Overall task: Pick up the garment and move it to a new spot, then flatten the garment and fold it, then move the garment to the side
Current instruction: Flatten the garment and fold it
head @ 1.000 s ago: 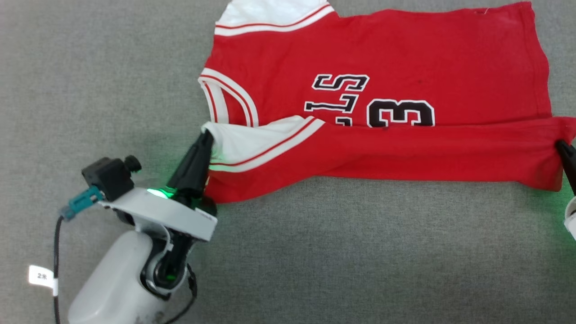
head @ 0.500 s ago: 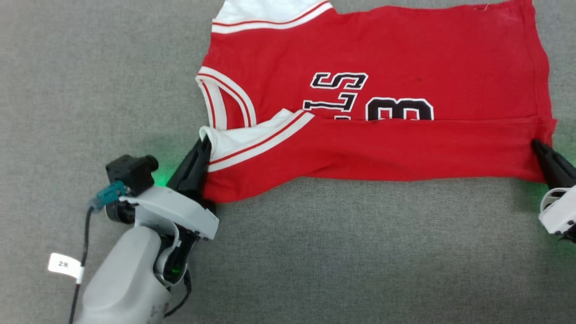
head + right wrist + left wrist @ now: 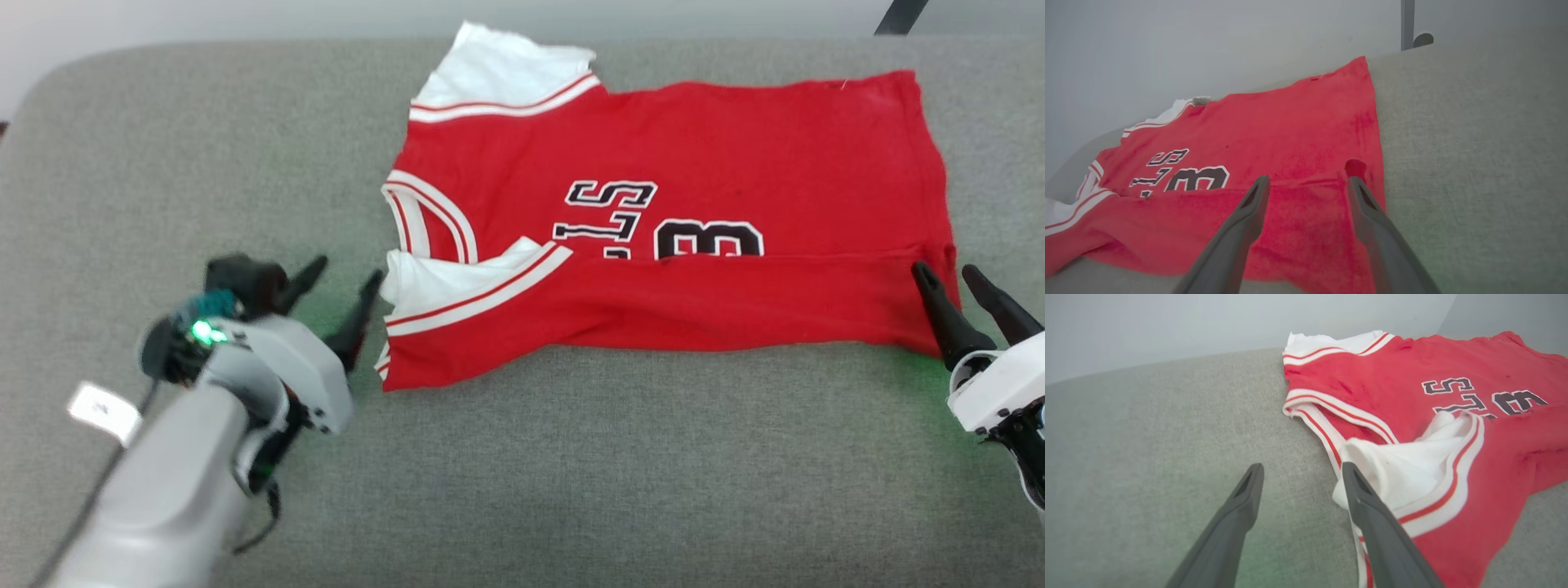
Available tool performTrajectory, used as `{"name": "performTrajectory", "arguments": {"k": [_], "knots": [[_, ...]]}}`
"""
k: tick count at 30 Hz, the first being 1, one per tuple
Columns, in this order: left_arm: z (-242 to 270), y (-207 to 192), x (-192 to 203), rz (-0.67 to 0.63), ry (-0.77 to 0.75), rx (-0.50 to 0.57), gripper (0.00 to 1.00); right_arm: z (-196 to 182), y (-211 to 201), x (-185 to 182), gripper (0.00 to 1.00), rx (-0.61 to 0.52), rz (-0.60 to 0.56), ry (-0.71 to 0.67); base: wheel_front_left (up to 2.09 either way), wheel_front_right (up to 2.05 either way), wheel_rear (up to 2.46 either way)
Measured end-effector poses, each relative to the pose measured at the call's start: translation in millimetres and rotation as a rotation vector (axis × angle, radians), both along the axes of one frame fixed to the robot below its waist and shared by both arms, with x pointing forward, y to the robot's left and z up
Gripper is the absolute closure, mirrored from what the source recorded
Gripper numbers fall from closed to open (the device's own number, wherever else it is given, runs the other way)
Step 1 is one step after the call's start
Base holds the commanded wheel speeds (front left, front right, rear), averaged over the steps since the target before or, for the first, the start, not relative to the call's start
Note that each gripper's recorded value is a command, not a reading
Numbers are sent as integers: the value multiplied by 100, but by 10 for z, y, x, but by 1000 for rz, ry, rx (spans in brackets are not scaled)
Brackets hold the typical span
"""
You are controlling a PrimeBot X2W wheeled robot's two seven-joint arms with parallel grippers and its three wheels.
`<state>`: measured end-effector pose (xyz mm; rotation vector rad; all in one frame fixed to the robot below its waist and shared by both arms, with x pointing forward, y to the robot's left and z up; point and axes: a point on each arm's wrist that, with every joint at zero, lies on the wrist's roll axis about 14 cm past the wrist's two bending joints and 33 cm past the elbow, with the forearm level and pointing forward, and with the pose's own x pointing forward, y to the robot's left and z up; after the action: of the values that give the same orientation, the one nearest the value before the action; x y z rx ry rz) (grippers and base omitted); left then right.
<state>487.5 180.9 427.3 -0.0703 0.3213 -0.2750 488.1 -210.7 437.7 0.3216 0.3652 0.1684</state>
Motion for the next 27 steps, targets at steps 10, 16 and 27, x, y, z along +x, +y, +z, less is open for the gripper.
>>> {"name": "performTrajectory", "arguments": {"k": [10,16,27], "knots": [[511,52,67,-61,158,137,0,483,15,-66,0,35,-4,-129,0,0,0],[27,-171,-392,-146,560,143,0,520,20,-92,0,35,0,-139,0,0,0],[-278,-361,-473,-171,745,16,0,378,-175,-162,0,22,-43,-94,0,0,0]]}}
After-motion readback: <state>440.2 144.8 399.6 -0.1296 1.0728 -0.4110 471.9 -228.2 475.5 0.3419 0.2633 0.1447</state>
